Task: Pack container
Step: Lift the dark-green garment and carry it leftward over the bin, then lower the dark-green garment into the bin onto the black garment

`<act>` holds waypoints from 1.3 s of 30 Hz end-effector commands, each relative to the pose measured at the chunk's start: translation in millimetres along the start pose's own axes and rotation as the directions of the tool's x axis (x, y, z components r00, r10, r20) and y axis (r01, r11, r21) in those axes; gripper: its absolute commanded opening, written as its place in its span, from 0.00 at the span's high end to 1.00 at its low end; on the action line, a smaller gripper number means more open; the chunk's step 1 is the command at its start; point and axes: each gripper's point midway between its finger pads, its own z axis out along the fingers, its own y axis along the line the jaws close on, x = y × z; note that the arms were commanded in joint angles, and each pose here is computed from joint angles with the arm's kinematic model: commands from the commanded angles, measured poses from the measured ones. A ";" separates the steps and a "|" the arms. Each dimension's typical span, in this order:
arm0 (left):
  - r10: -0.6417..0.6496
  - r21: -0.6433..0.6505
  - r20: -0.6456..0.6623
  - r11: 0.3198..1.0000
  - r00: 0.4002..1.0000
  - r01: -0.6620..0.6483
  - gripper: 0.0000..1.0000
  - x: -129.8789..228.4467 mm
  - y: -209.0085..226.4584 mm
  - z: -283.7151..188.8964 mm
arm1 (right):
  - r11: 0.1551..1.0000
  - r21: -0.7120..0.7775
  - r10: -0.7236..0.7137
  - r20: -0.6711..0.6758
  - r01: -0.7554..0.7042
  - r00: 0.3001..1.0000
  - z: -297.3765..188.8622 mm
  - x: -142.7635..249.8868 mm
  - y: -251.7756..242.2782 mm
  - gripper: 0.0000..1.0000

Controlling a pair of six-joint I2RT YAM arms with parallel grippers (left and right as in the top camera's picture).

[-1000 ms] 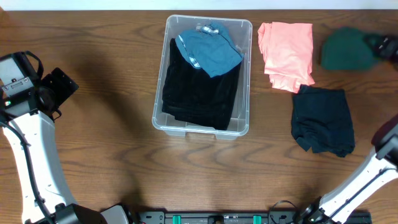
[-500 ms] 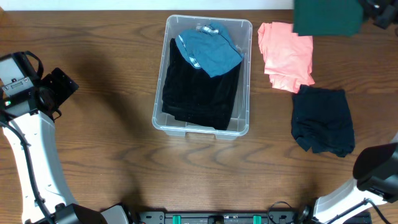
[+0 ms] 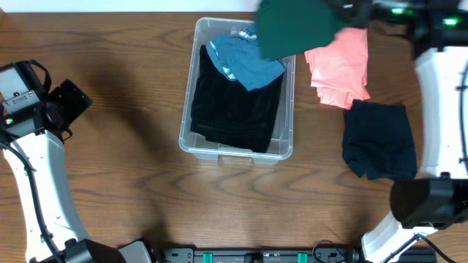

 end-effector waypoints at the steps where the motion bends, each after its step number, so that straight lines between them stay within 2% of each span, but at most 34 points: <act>1: 0.011 -0.001 0.023 1.000 1.000 -0.011 0.02 -5.6 1.4 -6.2 | 1.000 -0.016 -0.007 -0.023 0.006 1.000 29.6 -1.0 38.4 0.99; 5: 0.011 -0.001 0.023 1.000 1.000 -0.011 0.02 -5.6 1.4 -6.2 | 0.999 0.007 0.046 -0.063 -0.045 0.997 64.2 11.8 54.8 0.99; 11: 0.011 -0.001 0.023 1.000 1.000 -0.011 0.02 -5.6 1.4 -6.2 | 0.992 -0.077 0.085 -0.140 -0.097 0.986 105.7 34.0 102.5 0.99; 17: 0.011 -0.001 0.023 1.000 1.000 -0.011 0.02 -5.6 1.4 -6.2 | 0.982 -0.091 0.139 -0.231 -0.164 0.963 128.9 61.8 132.7 0.99; 28: 0.011 -0.001 0.023 1.000 1.000 -0.011 0.02 -5.6 1.4 -6.2 | 0.980 0.028 0.198 -0.310 -0.199 0.930 127.4 91.0 138.5 0.99; 33: 0.011 -0.001 0.023 1.000 1.000 -0.011 0.02 -5.6 1.4 -6.2 | 0.958 0.168 0.273 -0.290 -0.232 0.917 126.1 96.4 126.6 0.99; 39: 0.011 -0.001 0.023 1.000 1.000 -0.011 0.02 -5.6 1.4 -6.2 | 0.945 0.201 0.309 -0.289 -0.258 0.906 124.9 101.4 118.2 0.99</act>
